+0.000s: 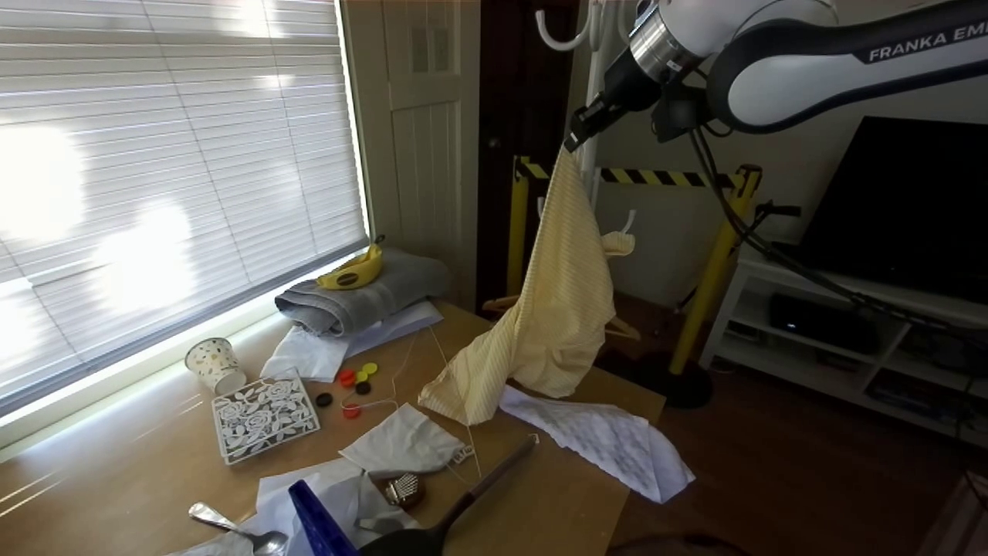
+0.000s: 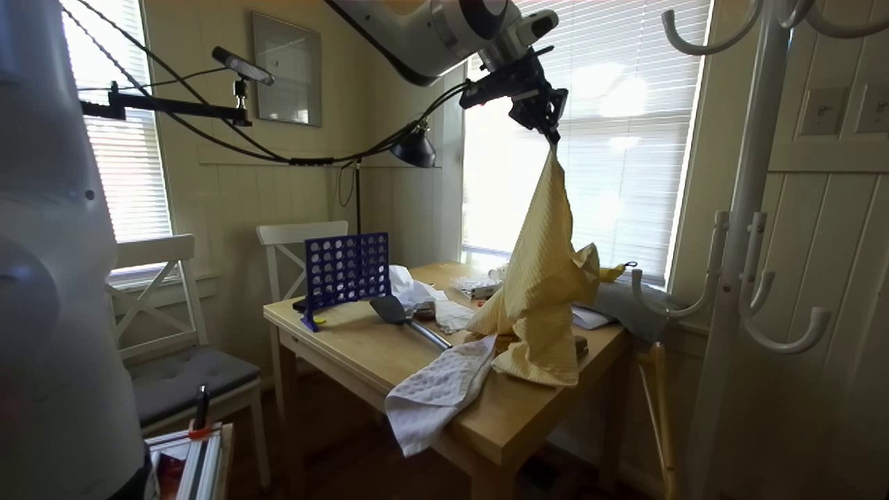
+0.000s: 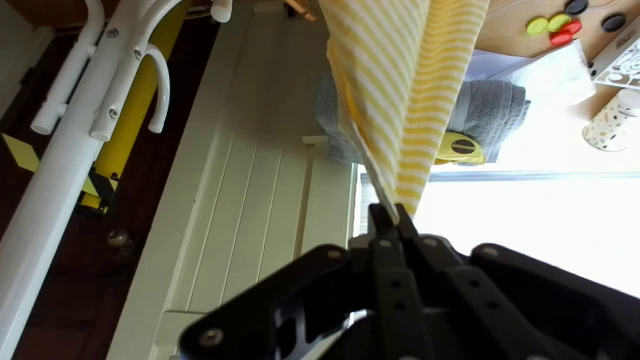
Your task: Pick up the yellow towel and hang it on the upper hook pointing toward you
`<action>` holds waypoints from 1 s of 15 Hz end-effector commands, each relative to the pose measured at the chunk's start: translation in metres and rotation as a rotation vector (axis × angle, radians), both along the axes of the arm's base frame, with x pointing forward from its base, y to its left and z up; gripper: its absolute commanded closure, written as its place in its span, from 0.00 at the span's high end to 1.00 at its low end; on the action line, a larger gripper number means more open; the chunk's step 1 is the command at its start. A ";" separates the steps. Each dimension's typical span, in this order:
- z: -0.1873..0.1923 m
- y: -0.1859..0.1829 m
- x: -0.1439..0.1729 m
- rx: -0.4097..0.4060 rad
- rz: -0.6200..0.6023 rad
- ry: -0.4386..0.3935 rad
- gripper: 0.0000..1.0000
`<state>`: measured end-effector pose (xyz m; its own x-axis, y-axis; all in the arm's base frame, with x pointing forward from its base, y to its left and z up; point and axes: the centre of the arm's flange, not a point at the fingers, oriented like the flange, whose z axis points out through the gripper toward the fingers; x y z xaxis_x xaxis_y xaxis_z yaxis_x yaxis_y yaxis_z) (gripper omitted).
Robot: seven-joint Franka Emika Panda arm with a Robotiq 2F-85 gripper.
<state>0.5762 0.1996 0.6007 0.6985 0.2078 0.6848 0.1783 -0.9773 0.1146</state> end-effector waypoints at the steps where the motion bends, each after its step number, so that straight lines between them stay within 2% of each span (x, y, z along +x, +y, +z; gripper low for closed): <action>1: 0.002 0.024 -0.005 0.091 0.069 0.031 0.01; 3: 0.009 0.020 -0.002 0.130 0.070 0.014 0.01; 5: 0.007 0.022 0.001 0.115 0.060 0.015 0.01; 6: 0.004 0.025 0.001 0.096 0.064 0.021 0.01; 7: -0.005 0.000 0.001 -0.002 0.000 0.009 0.02; 10: -0.005 0.000 0.001 -0.002 0.000 0.009 0.01; 12: 0.014 -0.028 0.017 0.005 -0.132 -0.061 0.01; 14: 0.040 -0.054 0.020 0.019 -0.126 -0.068 0.01; 15: 0.043 -0.054 0.017 0.040 -0.123 -0.068 0.01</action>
